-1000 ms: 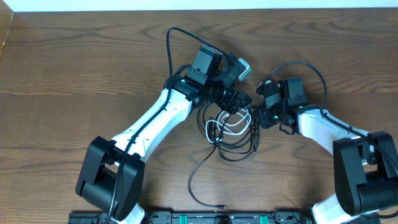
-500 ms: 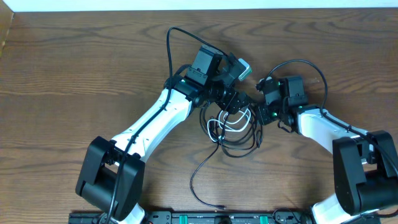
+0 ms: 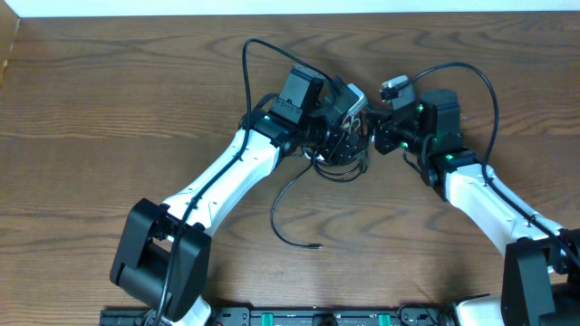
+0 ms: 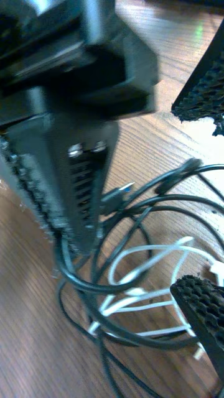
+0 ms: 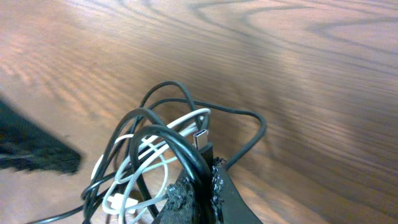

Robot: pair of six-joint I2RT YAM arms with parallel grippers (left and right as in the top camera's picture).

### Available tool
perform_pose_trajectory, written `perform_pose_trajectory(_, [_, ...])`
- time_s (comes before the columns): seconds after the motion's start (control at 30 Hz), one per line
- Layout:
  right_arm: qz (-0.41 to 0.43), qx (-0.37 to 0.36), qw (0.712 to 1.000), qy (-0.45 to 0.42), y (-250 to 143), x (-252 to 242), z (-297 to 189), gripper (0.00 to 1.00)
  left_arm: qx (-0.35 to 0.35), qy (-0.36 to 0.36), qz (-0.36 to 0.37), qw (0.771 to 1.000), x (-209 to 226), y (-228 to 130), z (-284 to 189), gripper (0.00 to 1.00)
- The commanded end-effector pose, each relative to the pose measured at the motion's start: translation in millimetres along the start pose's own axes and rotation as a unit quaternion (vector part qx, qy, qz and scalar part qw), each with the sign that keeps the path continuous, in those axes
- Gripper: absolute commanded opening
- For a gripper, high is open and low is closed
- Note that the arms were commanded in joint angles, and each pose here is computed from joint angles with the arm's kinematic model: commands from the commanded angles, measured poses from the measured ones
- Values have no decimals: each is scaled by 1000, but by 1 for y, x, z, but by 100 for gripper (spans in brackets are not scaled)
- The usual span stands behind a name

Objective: Untangle cables

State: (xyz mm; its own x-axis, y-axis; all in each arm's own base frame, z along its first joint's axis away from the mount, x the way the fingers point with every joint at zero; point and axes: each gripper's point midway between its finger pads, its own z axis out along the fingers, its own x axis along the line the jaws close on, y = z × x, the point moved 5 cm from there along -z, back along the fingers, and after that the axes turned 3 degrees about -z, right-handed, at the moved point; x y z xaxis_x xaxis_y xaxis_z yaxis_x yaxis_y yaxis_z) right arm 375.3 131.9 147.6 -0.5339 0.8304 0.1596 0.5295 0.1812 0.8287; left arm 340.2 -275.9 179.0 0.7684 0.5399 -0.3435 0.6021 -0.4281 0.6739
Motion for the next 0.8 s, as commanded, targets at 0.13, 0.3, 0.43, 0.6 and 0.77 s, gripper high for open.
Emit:
perform_pose_trajectory(0.13, [-28,-19,997,70,16,32,-3,1,-4,57,14,998,10,2,-7,80])
perform_pose_trajectory(0.3, [-26,-3,997,74,9,33,-3,1,0,106,15,994,22,1,-9,80])
perform_pose_trajectory(0.43, [-25,18,996,87,0,36,-4,1,5,164,14,986,35,1,-13,80])
perform_pose_trajectory(0.6, [-33,26,995,94,-4,38,-5,1,6,188,14,982,41,0,-15,81])
perform_pose_trajectory(0.77, [-54,9,988,144,1,50,-7,1,12,176,28,984,38,-1,-14,81])
